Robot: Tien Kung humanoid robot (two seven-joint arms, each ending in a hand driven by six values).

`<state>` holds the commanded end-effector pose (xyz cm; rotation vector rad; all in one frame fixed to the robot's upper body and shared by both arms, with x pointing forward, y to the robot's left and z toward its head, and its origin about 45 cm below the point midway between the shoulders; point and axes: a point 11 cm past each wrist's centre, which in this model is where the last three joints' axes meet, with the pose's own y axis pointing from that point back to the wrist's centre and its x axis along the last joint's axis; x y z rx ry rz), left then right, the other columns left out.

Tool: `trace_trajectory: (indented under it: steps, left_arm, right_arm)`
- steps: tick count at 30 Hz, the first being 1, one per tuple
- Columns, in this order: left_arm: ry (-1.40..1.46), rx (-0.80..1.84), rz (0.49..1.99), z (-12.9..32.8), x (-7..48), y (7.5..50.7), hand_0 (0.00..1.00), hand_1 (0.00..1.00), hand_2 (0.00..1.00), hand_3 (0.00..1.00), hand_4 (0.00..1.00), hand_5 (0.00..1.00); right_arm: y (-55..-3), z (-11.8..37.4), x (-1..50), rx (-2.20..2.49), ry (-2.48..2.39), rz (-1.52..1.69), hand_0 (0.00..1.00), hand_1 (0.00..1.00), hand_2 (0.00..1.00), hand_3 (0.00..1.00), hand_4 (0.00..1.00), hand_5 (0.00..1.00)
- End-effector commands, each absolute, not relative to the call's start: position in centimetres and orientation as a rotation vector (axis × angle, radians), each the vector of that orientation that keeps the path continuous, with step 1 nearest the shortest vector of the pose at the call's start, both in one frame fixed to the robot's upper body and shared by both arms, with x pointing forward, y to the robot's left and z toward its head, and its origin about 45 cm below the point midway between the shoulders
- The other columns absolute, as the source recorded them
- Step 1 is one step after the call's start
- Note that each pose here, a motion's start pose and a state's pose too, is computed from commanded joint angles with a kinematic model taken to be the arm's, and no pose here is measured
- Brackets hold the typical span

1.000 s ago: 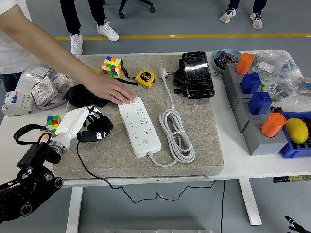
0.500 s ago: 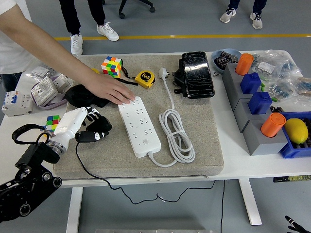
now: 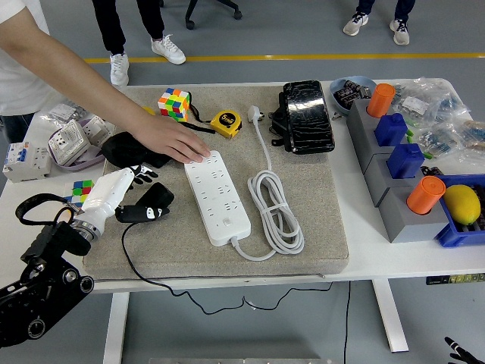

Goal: Put the plug near the board,insert it into the board,press the button,pull the plug out

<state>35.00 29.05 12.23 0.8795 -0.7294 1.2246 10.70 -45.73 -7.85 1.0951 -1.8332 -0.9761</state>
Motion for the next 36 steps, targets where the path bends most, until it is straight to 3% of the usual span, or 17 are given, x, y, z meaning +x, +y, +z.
trace_trajectory:
  steps: [1,2,7,8,13,14,25,26,31,32,36]
  left_arm:
    - [-0.720,0.870,1.231,12.3,35.0,29.1,0.615,0.745,0.764,0.753,0.998,0.382]
    - [-0.712,0.859,1.236,12.3,35.0,29.2,0.677,0.794,0.807,0.779,0.998,0.619]
    - [-0.669,0.817,1.248,12.2,34.9,29.4,0.677,0.794,0.807,0.779,0.998,0.619]
    - [-0.666,0.809,1.251,12.2,34.8,29.4,0.710,0.828,0.850,0.810,0.998,0.786]
    - [-0.660,0.704,1.291,12.7,34.5,29.6,0.710,0.828,0.850,0.810,0.998,0.786]
    - [-0.659,0.682,1.300,12.8,34.4,29.6,0.761,0.857,0.881,0.830,0.998,0.861]
    - [-0.556,0.472,1.484,13.6,34.0,31.7,0.777,0.856,0.881,0.846,0.998,0.882]
    - [-0.533,0.437,1.511,13.8,33.9,31.9,0.758,0.801,0.819,0.802,0.998,0.880]
    - [-0.449,0.271,1.626,14.5,33.6,33.1,0.758,0.801,0.819,0.802,0.998,0.880]
    - [-0.433,0.237,1.651,14.7,33.6,33.4,0.677,0.708,0.707,0.713,0.998,0.817]
    - [-0.364,0.153,1.734,15.0,33.5,34.5,0.677,0.708,0.707,0.713,0.998,0.817]
  right_arm:
    - [-45.7,-7.9,10.7,1.096,-1.832,-0.976,0.574,0.639,0.603,0.548,0.955,0.527]
    - [-45.7,-7.9,10.7,1.096,-1.832,-0.976,0.572,0.639,0.601,0.548,0.952,0.524]
    - [-45.7,-7.9,10.7,1.096,-1.829,-0.976,0.572,0.639,0.601,0.548,0.952,0.524]
    - [-45.7,-7.9,10.7,1.097,-1.830,-0.976,0.574,0.639,0.601,0.549,0.951,0.523]
    - [-45.7,-7.8,10.8,1.095,-1.834,-0.975,0.574,0.639,0.601,0.549,0.951,0.523]
    - [-45.8,-7.8,10.8,1.095,-1.834,-0.975,0.574,0.638,0.601,0.548,0.951,0.524]
    - [-45.7,-7.8,10.9,1.099,-1.832,-0.972,0.574,0.639,0.601,0.549,0.950,0.523]
    - [-45.7,-7.8,10.8,1.099,-1.831,-0.972,0.572,0.638,0.600,0.549,0.950,0.523]
    - [-45.8,-7.8,10.9,1.098,-1.830,-0.971,0.572,0.638,0.600,0.549,0.950,0.523]
    - [-45.8,-7.8,10.9,1.098,-1.830,-0.970,0.572,0.638,0.601,0.549,0.950,0.523]
    - [-45.8,-7.8,11.1,1.100,-1.830,-0.967,0.572,0.638,0.601,0.549,0.950,0.523]
